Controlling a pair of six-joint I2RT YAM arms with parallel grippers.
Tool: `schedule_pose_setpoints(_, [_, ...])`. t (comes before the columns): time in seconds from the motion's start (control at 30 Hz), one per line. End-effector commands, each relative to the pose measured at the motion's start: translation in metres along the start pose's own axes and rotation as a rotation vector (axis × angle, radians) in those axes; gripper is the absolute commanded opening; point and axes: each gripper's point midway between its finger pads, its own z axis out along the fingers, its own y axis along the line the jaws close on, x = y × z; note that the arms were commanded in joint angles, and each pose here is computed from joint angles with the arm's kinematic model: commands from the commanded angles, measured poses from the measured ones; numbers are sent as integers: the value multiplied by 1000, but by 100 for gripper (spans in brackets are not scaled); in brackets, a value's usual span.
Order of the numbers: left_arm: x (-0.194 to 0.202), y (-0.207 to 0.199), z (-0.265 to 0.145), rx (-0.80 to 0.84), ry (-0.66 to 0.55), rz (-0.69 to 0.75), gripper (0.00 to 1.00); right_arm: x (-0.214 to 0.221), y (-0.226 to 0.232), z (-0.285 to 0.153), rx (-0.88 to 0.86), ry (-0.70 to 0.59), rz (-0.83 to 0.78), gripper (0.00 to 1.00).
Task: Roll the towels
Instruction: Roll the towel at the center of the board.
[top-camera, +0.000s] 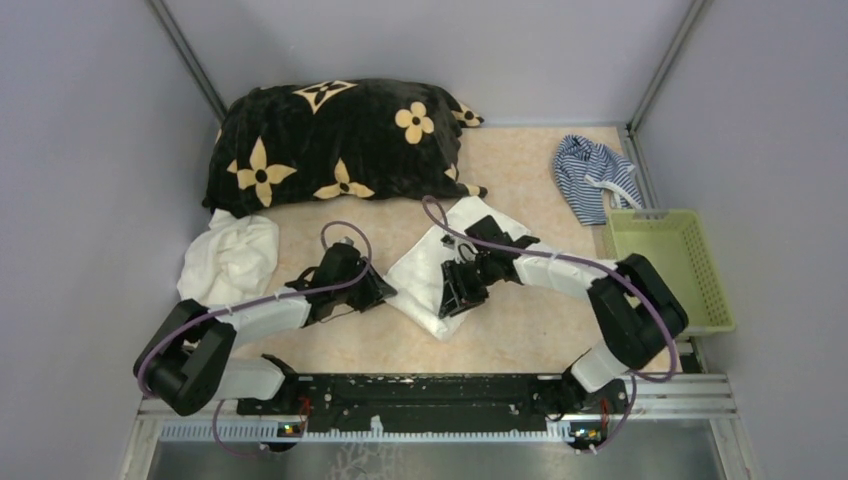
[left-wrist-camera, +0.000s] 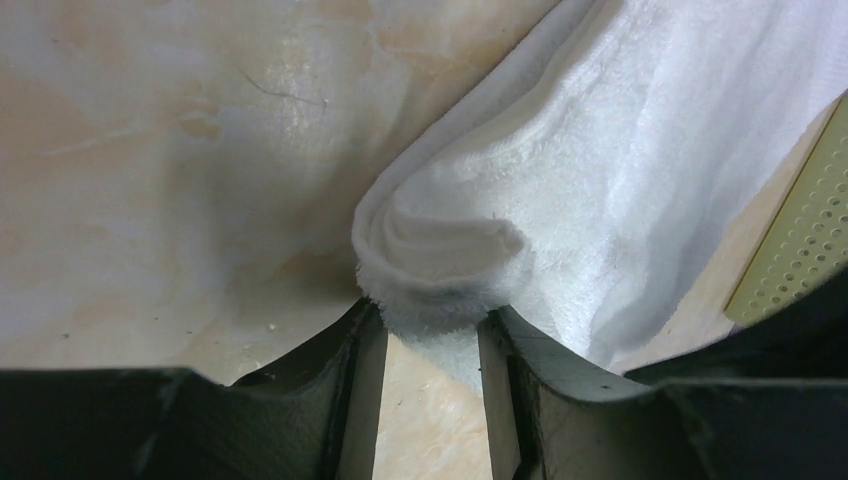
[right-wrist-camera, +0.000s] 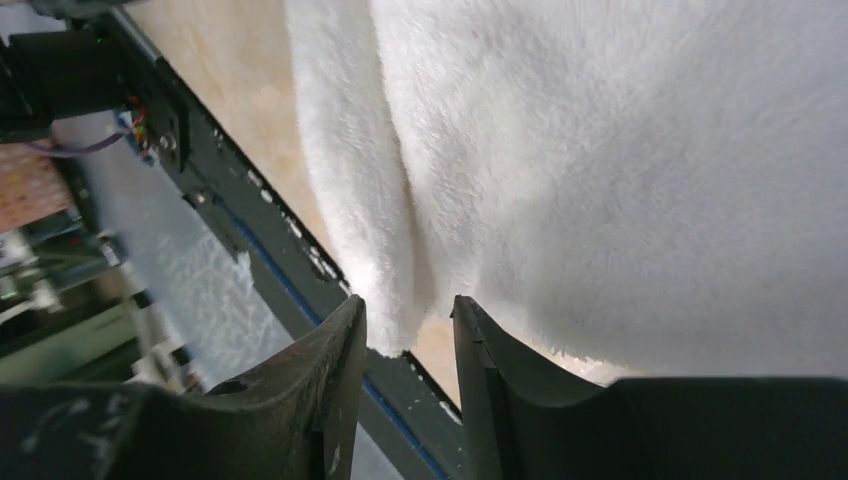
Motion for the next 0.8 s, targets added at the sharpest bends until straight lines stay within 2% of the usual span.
schedule_pose_setpoints(0.0, [6,20,6,-114,49,0,44,-37,20,-36,211,-185,-257,40])
schedule_pose_setpoints(0.07, [7,19,8,-123,68,7,43,-42,39,-38,244,-219,-349,41])
schedule_pose_setpoints(0.17, [9,19,11,-133,91,13,43,-44,65,-26,205,-235,-423,41])
schedule_pose_setpoints(0.3, [13,20,14,-140,116,13,43,-40,85,0,178,-205,-479,41])
schedule_pose_setpoints(0.43, [14,23,13,-156,123,11,43,-39,77,19,221,-178,-485,41])
schedule_pose_setpoints(0.77, [10,31,7,-187,108,23,44,-33,29,19,413,-136,-491,41])
